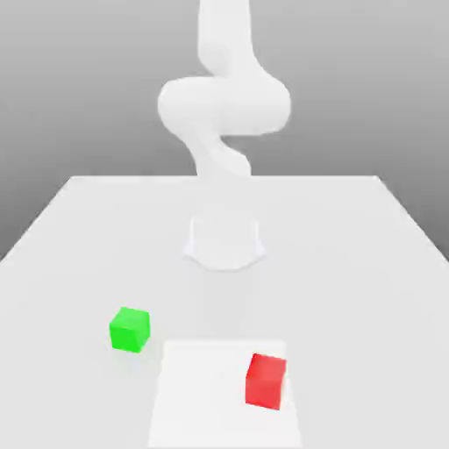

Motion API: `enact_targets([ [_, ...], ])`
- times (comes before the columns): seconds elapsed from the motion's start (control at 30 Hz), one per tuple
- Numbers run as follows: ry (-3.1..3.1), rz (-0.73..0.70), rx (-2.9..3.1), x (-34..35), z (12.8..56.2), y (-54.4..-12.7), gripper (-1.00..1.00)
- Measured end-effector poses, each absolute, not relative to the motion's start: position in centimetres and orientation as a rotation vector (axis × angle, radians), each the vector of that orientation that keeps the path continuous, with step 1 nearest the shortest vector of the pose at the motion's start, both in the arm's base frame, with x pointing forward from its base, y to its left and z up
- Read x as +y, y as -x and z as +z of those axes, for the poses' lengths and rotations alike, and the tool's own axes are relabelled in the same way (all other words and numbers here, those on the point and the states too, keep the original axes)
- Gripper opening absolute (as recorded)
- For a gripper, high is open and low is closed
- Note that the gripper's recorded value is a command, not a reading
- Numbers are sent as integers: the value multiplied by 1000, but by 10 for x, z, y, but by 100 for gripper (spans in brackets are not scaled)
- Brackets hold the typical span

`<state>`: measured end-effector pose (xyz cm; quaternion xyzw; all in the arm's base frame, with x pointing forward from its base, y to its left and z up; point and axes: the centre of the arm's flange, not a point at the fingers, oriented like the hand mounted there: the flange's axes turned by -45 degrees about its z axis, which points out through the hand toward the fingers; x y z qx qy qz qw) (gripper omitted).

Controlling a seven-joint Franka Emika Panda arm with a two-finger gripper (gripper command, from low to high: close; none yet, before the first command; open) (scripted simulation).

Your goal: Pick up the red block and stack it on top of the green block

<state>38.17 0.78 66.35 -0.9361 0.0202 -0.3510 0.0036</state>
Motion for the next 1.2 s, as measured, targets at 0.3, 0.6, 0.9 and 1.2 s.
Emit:
enact_targets([
  [0.3,3058,-647,218,31,470,-456,0],
  [0.6,3111,-190,363,53,279,-442,0],
  [0.9,3111,-1,427,60,152,-415,0],
  [1.2,3111,-2,428,60,155,-415,-100],
])
